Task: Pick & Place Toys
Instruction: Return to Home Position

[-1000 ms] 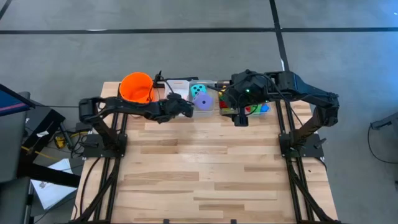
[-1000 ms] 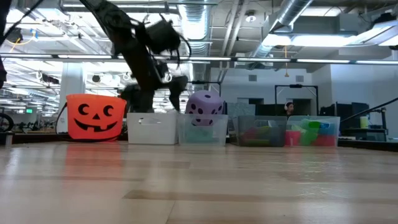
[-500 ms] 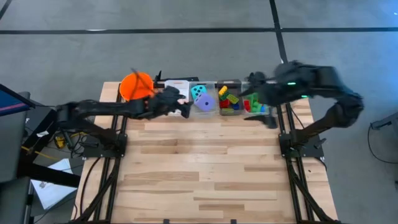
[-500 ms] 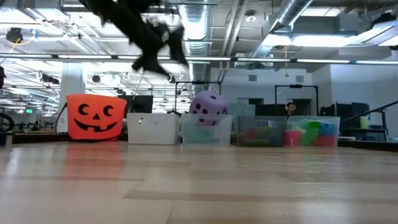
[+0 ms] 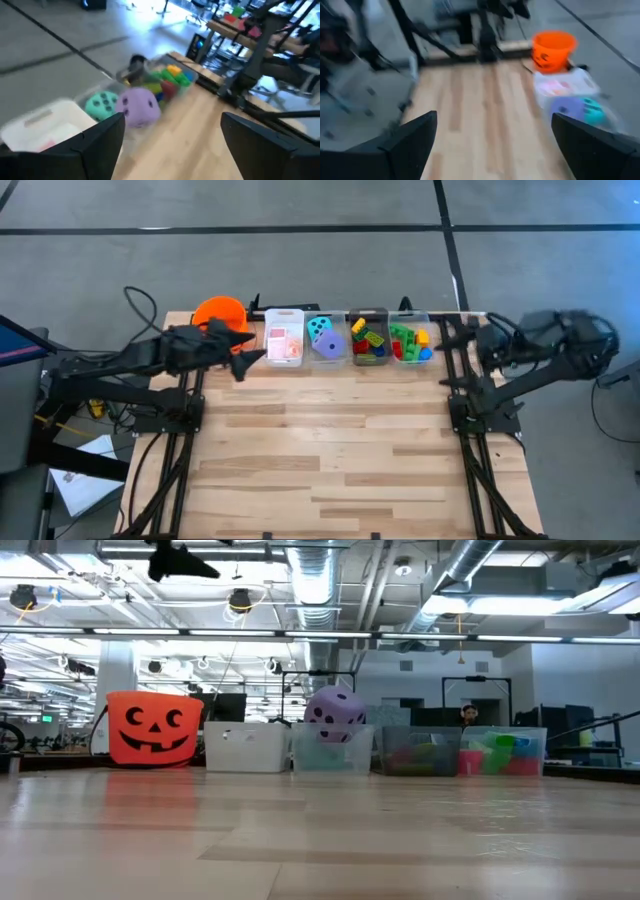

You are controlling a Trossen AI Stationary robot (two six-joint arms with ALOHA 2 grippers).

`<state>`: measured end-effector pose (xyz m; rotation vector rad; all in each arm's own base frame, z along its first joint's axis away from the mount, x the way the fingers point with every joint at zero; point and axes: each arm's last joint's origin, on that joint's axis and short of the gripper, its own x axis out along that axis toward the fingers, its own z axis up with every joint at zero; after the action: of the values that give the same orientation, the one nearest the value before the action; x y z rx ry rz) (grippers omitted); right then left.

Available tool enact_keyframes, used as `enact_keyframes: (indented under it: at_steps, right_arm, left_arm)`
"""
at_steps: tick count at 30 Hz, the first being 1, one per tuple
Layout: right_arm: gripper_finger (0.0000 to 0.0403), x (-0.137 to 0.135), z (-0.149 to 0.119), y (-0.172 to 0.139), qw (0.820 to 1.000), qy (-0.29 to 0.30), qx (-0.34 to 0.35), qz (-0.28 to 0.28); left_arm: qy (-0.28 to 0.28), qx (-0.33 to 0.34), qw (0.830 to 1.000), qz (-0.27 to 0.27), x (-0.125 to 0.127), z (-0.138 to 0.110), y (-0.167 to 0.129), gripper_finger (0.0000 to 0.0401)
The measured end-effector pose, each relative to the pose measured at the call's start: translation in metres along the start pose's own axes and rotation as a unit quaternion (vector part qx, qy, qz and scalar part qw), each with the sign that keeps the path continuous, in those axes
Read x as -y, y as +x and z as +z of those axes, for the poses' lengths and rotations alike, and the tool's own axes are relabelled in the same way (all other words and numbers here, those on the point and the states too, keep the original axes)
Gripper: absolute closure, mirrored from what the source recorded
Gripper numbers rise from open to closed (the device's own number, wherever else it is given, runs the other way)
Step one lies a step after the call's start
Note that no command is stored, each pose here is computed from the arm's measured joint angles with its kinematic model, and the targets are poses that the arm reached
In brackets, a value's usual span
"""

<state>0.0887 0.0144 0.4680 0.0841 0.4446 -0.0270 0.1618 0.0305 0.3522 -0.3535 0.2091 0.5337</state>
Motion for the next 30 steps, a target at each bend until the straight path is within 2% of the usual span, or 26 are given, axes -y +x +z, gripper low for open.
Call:
enact_keyframes:
  at_steps: [4, 7, 9, 11, 14, 18, 21, 24, 27, 28, 30]
  right_arm:
    - [0.002, 0.007, -0.068, 0.01, 0.991, 0.056, 0.116, 0.045]
    - [0.002, 0.013, -0.122, 0.032, 0.969, 0.094, 0.216, 0.072]
    - [0.002, 0.015, -0.157, 0.05, 0.956, 0.114, 0.258, 0.085]
    - [0.002, 0.018, -0.183, 0.063, 0.934, 0.147, 0.31, 0.1]
    - [0.002, 0.018, -0.219, 0.093, 0.927, 0.18, 0.309, 0.111]
    - [0.002, 0.017, -0.234, 0.111, 0.919, 0.199, 0.319, 0.116]
    - [0.002, 0.016, -0.243, 0.121, 0.927, 0.19, 0.304, 0.108]
    - [0.002, 0.016, -0.243, 0.12, 0.921, 0.178, 0.324, 0.122]
    - [0.002, 0.015, -0.248, 0.124, 0.925, 0.165, 0.317, 0.131]
    - [0.002, 0.015, -0.249, 0.124, 0.926, 0.165, 0.313, 0.131]
    - [0.002, 0.015, -0.249, 0.124, 0.926, 0.162, 0.315, 0.13]
  left_arm:
    - [-0.032, -0.016, 0.999, -0.012, -0.004, -0.004, -0.019, 0.0081]
    - [-0.045, -0.015, 0.999, -0.016, -0.004, -0.005, -0.027, 0.008]
    - [-0.059, -0.009, 0.998, -0.005, -0.004, -0.005, -0.028, 0.008]
    - [-0.069, -0.015, 0.997, 0.002, -0.004, -0.012, -0.025, 0.0081]
    - [-0.062, -0.037, 0.997, -0.002, -0.003, -0.034, -0.015, 0.0082]
    - [-0.066, -0.033, 0.996, -0.043, 0.002, -0.074, 0.003, 0.0082]
    - [-0.098, 0.014, 0.992, -0.082, 0.0, -0.102, 0.011, 0.0082]
    - [-0.141, 0.057, 0.981, -0.121, -0.011, -0.138, 0.015, 0.0082]
    - [-0.19, 0.108, 0.961, -0.171, -0.026, -0.172, 0.012, 0.0082]
    - [-0.201, 0.119, 0.955, -0.184, -0.031, -0.181, 0.009, 0.0082]
    - [-0.191, 0.112, 0.957, -0.186, -0.028, -0.182, 0.008, 0.0082]
